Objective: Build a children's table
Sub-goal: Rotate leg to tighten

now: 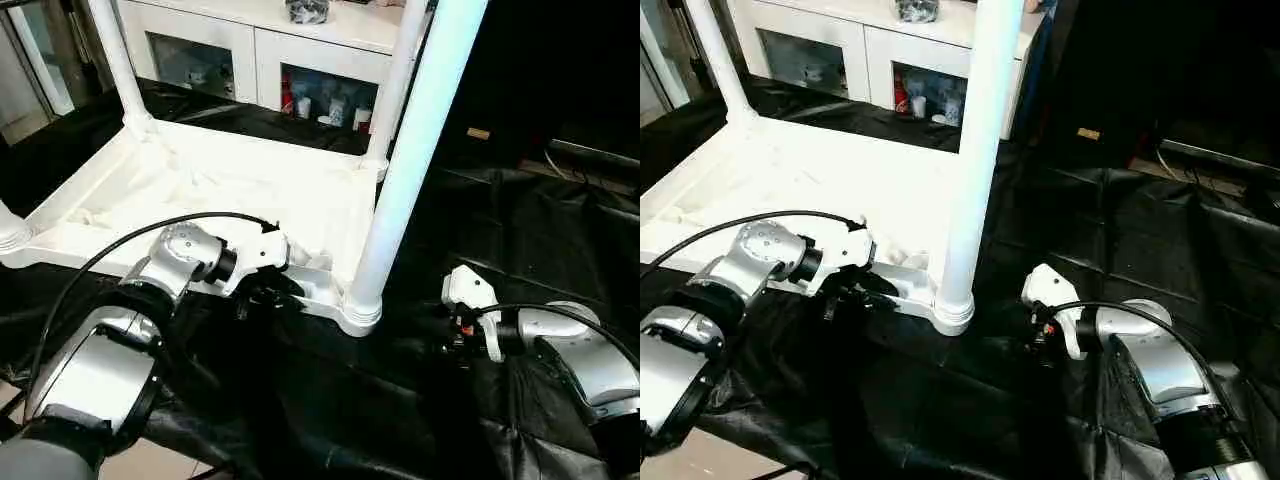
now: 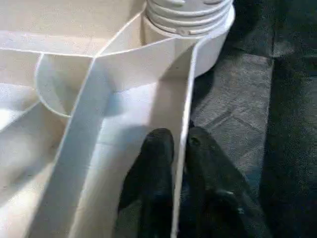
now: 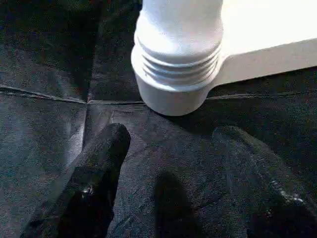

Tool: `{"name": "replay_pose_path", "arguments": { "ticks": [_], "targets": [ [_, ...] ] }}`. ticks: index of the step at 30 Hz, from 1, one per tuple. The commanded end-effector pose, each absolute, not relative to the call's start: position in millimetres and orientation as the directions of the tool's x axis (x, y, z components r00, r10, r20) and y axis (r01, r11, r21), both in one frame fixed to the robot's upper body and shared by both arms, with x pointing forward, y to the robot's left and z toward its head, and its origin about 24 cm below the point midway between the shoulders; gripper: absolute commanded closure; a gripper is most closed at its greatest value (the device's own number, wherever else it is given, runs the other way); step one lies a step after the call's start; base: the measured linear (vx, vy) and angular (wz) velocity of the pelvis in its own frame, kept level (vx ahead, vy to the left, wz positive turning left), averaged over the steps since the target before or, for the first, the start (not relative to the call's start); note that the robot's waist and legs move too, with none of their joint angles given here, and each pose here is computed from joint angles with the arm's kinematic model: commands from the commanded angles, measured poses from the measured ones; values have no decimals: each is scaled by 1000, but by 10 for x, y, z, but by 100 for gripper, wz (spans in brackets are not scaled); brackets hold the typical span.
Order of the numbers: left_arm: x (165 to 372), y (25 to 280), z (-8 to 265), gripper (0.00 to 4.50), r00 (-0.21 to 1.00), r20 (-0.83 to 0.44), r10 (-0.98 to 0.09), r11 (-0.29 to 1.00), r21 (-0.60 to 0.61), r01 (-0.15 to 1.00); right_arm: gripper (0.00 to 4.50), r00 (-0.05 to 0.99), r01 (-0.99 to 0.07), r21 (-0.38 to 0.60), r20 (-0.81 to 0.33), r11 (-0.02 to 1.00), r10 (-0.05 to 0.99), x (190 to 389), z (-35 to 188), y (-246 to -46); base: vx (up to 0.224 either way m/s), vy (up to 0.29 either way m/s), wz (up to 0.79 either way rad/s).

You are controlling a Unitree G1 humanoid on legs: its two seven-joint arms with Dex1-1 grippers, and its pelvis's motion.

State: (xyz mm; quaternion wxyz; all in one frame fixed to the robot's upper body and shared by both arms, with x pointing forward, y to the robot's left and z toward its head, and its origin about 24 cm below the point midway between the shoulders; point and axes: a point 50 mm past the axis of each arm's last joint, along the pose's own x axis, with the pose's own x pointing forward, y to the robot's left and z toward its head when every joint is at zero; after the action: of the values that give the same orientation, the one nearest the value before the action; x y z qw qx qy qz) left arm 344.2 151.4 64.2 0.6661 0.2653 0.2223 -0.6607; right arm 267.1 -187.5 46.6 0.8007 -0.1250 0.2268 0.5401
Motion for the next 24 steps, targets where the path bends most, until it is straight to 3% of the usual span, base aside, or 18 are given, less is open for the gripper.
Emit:
{"name": "replay_pose_path", "arguments": {
  "ticks": [1,8,10,17,22,24],
  "targets": [
    [3443,1528,612,412,23,-662,-749,11,21,1000,133,318,-922,38,-492,385,810,2654,491,-1864,0,0,0],
    [3424,1451,583,439,31,-556,-830,83,-68,994,133,349,-918,3,-469,397,811,2686,489,-1819,0,0,0],
    [3376,1425,510,445,32,-518,-855,103,-109,989,133,368,-904,37,-437,426,821,2718,502,-1802,0,0,0],
    [3227,1368,316,450,51,-504,-862,120,-105,987,77,370,-897,90,-384,433,846,2758,547,-1753,0,0,0],
    [3076,1319,203,450,29,-543,-839,90,-85,992,47,440,-882,-20,-395,471,806,2865,501,-1635,0,0,0],
    [3054,1294,192,450,43,-548,-835,99,-73,992,47,429,-887,-6,-385,462,818,2874,471,-1540,0,0,0]
  ]
}}
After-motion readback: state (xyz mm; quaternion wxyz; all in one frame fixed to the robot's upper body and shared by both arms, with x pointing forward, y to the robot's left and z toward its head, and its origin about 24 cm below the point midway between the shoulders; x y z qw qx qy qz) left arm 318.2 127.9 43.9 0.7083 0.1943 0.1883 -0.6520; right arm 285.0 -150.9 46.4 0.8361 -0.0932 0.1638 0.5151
